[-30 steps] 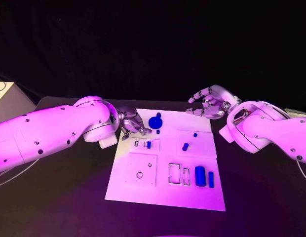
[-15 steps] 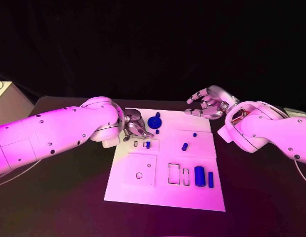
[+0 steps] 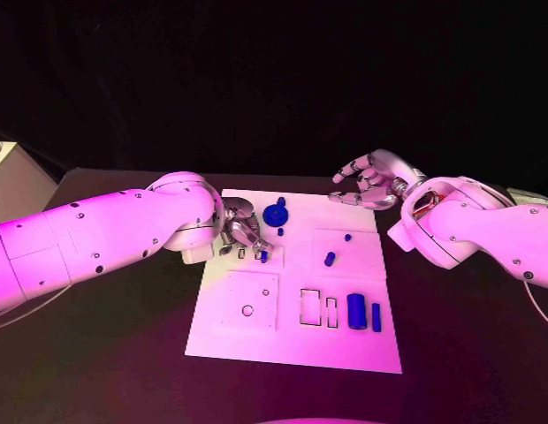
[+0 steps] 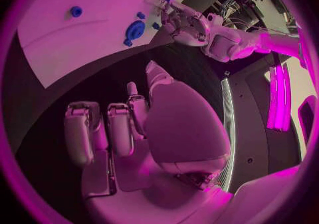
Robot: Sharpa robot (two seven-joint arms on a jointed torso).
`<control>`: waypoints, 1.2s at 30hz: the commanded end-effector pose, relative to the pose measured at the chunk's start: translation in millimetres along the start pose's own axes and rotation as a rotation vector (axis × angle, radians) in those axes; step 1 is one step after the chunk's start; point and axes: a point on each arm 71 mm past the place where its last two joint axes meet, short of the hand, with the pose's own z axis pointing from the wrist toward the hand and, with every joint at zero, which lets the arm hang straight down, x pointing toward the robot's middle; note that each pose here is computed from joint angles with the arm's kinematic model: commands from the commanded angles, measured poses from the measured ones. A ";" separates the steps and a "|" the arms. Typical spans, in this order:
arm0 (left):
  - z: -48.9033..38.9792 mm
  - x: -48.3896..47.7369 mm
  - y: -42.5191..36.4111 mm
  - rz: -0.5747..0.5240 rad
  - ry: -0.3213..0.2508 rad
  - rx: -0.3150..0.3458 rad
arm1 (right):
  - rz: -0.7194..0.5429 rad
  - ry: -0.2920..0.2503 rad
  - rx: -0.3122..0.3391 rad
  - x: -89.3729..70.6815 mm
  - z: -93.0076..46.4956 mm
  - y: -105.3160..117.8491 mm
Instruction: Assemble the parts on the task board
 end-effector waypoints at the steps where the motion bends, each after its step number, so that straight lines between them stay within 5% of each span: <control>1: 0.3 2.6 -1.6 0.024 0.032 0.000 | -0.004 0.018 -0.002 1.5 0.3 0.7; 36: 1.2 8.3 -3.1 0.018 0.083 0.010 | -0.006 0.036 0.000 6.0 3.1 3.8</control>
